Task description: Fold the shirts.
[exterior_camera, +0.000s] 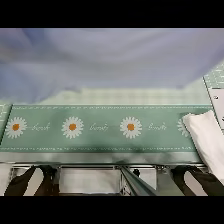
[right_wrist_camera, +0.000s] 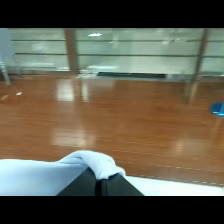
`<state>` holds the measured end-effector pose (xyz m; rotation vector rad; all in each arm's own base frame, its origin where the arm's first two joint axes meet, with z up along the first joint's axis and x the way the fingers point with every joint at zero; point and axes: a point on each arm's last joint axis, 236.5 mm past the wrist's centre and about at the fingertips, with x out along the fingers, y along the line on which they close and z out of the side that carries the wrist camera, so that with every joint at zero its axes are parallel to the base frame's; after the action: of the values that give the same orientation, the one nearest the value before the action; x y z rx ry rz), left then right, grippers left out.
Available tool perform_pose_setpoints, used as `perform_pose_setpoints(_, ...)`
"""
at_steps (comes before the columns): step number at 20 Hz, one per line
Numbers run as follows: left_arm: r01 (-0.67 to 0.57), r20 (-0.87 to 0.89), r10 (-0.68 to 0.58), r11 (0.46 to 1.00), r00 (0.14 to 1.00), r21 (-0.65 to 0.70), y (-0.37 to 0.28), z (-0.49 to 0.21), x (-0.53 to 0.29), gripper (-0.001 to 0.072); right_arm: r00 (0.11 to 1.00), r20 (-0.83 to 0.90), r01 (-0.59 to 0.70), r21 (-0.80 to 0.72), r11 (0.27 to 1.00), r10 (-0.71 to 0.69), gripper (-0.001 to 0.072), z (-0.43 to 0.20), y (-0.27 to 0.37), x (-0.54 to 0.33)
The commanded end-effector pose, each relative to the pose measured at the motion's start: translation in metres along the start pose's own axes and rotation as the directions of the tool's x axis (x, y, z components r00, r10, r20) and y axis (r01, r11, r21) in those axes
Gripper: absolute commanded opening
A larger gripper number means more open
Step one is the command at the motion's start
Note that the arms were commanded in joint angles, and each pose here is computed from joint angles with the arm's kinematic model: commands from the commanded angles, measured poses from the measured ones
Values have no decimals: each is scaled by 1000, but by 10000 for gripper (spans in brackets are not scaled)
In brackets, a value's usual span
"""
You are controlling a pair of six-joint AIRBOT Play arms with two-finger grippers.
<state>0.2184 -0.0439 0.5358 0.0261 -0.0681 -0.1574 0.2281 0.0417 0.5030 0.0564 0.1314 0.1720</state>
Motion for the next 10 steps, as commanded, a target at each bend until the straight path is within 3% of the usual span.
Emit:
perform_pose_setpoints(1, -28, 34, 26, 998, 999, 50, -12, 10, -43, 18, 997, -22, 69, -13, 998, -69, 26, -25, 0, -46)
perform_pose_setpoints(6, -58, -218, 55, 998, 974, -4, 11, -62, -30, 18, 965, -235, 123, 22, 992, -114, 26, -91, -18, -36)
perform_pose_setpoints(10, -64, -520, 2, 993, 854, -102, 24, -187, 31, 18, 910, -412, 103, 108, 989, -50, 25, -158, -29, 21)
